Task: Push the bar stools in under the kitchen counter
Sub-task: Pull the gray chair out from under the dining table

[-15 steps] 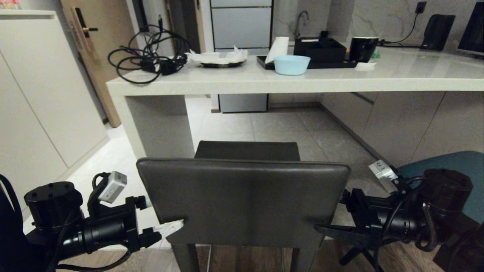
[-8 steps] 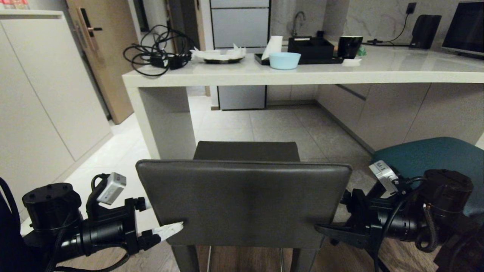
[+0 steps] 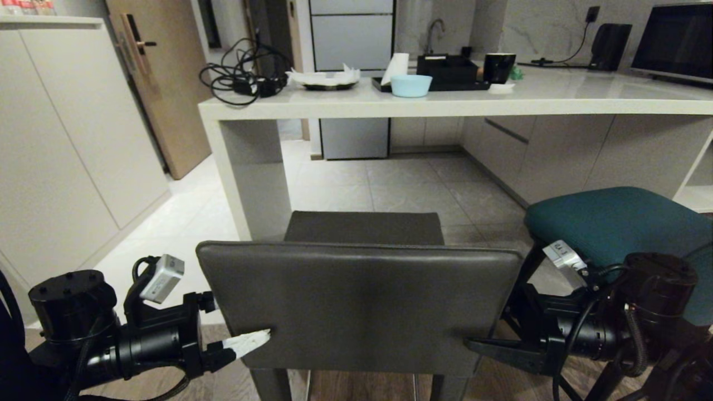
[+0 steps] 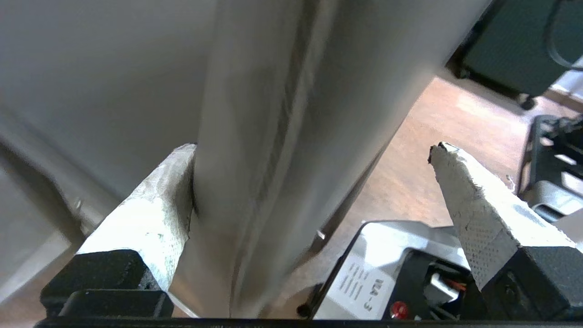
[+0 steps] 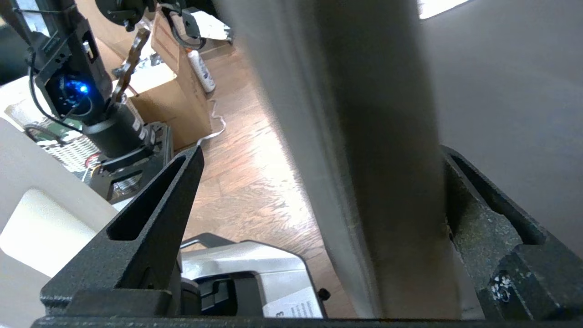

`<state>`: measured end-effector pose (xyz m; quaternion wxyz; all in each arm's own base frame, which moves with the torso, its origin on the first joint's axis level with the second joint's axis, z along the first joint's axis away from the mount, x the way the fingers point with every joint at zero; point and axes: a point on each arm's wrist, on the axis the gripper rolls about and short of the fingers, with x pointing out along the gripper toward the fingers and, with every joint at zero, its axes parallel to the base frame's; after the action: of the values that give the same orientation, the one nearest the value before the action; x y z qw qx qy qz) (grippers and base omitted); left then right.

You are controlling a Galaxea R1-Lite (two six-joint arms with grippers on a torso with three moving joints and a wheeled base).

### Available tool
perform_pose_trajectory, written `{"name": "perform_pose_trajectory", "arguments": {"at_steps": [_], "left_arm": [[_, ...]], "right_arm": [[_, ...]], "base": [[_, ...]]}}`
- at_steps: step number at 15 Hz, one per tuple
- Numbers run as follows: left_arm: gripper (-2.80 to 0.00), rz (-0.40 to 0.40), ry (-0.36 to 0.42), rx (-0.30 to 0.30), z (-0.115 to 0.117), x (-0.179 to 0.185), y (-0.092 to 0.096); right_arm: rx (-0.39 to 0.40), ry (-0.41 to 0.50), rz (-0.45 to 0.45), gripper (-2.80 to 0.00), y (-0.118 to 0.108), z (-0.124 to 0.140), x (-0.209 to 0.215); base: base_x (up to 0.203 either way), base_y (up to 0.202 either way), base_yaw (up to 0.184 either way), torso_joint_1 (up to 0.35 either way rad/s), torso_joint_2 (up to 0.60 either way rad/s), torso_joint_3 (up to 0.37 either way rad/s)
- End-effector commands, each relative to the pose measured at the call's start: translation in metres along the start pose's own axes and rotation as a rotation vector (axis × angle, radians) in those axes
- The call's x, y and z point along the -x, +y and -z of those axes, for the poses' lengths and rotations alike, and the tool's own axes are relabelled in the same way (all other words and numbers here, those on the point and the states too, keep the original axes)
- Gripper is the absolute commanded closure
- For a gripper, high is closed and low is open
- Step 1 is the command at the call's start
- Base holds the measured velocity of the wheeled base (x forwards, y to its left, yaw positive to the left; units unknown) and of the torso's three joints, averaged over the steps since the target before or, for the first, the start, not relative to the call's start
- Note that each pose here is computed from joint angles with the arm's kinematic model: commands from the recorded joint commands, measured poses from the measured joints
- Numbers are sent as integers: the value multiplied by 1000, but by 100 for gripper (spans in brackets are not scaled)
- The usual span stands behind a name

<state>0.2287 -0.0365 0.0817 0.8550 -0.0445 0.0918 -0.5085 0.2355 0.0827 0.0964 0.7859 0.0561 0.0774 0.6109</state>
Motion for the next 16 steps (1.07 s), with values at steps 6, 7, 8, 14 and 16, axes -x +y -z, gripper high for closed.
{"name": "perform_pose_trajectory", "arguments": {"at_steps": [6,7,8,14,16], "left_arm": [[-280,-4,-11,-16,-3,1,-1],[-280,-1,-12,-17,-4,2,-3],[-280,1,-12,-17,-4,2,-4],[-280,90,-19,-47,-11,-7,-24],[-280,141,-7,-46,-10,-13,-35]], "right_arm": [[19,-10,-2,-280,2,-3,1],[18,-10,0,-280,1,-3,1],[16,-10,6,-280,1,-3,1],[12,-32,157,-280,-19,-3,8],[17,-50,203,-280,-31,-7,9]], "base": [[0,0,0,0,0,0],[0,0,0,0,0,0],[0,0,0,0,0,0],[0,0,0,0,0,0],[0,0,0,0,0,0]]}}
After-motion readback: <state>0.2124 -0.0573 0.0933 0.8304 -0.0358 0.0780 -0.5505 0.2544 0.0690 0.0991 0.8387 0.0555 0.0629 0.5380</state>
